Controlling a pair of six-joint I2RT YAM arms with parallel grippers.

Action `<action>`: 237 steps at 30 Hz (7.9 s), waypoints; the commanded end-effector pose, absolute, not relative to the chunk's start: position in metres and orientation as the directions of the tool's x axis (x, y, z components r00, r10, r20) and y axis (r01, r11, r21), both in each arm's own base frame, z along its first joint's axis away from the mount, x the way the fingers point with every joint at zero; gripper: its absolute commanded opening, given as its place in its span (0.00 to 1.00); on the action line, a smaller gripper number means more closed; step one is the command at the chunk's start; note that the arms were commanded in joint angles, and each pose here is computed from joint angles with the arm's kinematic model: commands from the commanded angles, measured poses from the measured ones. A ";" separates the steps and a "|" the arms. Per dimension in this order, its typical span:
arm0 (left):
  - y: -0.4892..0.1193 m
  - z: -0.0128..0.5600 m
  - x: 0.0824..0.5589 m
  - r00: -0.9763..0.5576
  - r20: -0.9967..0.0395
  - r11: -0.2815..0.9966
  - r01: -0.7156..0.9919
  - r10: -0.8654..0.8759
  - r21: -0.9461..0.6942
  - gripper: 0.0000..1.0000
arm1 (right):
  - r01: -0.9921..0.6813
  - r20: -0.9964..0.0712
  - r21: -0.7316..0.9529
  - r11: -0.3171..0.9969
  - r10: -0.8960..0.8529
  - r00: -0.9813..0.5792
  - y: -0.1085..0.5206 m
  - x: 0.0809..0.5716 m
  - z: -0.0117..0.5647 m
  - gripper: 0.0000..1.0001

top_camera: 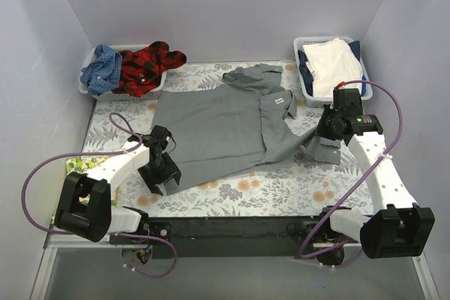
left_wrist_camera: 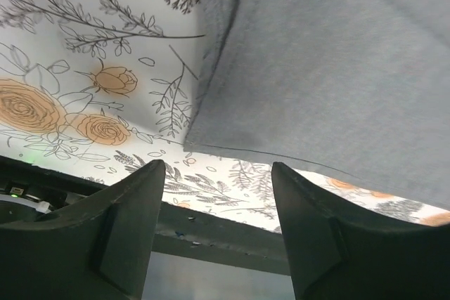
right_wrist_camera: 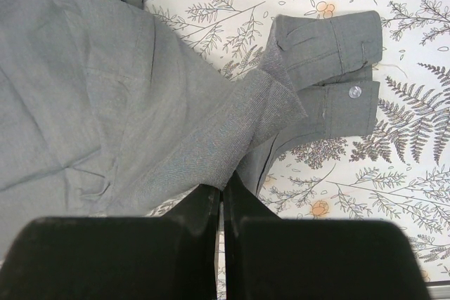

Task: Fold and stack the long sleeve shirts
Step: Fold the shirt

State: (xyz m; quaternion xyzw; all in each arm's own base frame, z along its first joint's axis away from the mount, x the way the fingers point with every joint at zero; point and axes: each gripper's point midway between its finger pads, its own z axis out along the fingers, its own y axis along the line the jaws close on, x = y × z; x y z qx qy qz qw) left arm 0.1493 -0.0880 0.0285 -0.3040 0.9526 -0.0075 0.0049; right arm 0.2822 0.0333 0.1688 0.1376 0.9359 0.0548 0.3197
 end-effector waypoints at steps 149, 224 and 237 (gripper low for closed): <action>-0.091 0.073 0.358 -0.850 -0.319 0.902 -0.349 -0.419 -0.255 0.63 | 0.524 -0.278 -0.051 0.851 0.492 -0.825 -0.033 0.336 0.013 0.64; 0.028 0.165 0.375 -0.512 -0.492 0.686 -0.668 -0.704 -0.288 0.73 | -0.879 -0.726 0.278 0.389 -0.514 -0.457 0.456 0.308 0.185 0.27; -0.024 0.132 0.373 -0.669 -0.362 0.754 -0.507 -0.650 -0.417 0.73 | -0.571 -0.711 0.171 0.803 -0.302 -0.636 0.330 0.389 0.183 0.62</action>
